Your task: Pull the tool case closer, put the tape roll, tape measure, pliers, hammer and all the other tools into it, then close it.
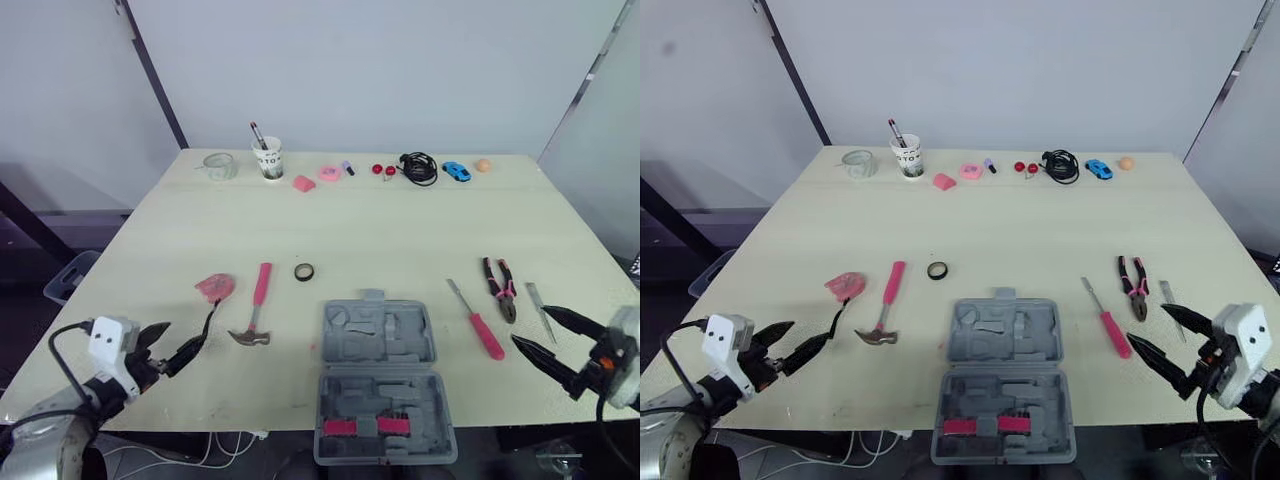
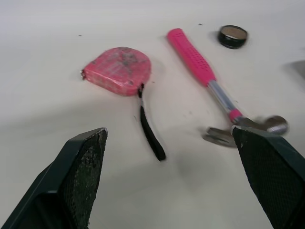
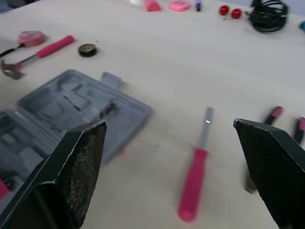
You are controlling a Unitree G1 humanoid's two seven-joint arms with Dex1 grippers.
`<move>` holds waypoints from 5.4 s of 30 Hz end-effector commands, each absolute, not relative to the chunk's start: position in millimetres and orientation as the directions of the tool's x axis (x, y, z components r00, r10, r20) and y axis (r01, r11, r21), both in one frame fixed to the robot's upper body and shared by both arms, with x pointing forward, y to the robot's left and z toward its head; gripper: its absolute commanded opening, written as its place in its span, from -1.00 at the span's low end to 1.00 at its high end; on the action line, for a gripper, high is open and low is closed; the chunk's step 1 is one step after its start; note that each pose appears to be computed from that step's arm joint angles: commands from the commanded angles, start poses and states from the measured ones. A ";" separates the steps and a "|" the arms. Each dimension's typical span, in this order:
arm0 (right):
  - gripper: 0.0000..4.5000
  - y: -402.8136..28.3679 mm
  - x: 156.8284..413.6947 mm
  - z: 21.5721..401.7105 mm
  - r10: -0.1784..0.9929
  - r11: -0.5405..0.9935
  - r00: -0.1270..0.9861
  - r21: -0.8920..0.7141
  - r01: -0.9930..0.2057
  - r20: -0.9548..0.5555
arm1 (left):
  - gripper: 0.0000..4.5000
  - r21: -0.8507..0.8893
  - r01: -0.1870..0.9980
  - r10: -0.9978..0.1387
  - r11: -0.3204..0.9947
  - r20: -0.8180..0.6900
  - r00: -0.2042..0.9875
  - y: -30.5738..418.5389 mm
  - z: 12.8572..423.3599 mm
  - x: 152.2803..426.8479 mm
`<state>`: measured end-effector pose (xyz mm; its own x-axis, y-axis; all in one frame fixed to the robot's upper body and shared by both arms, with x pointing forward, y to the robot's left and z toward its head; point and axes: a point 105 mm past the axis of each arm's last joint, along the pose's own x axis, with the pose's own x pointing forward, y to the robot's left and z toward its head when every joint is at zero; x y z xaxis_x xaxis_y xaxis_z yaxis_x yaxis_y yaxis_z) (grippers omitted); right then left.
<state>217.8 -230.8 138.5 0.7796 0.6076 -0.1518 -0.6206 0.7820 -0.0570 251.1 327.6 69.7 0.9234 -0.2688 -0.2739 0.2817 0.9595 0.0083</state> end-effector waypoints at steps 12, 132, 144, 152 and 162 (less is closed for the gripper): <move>1.00 -158.8 235.0 182.3 0.884 0.448 0.460 -0.129 -0.885 -0.084 | 0.97 0.026 0.042 -0.031 0.999 -0.328 0.944 288.8 51.4 306.2; 1.00 -166.1 250.3 162.1 0.884 0.440 0.463 -0.226 -0.869 -0.059 | -0.98 0.222 0.875 -0.005 -0.430 -0.970 0.244 133.3 141.1 408.1; 1.00 -172.6 250.0 161.8 0.884 0.434 0.461 -0.226 -0.872 -0.081 | -0.98 0.160 0.832 -0.210 -0.531 -0.976 0.055 78.0 146.0 356.5; 1.00 -177.7 250.0 157.7 0.876 0.442 0.472 -0.227 -0.868 -0.098 | -0.98 0.081 0.867 -0.222 -0.493 -0.974 -0.035 70.3 129.7 339.0; 1.00 -177.6 247.1 152.9 0.875 0.446 0.473 -0.210 -0.870 -0.102 | -0.98 0.086 0.878 -0.166 -0.470 -0.986 0.008 77.1 124.6 342.5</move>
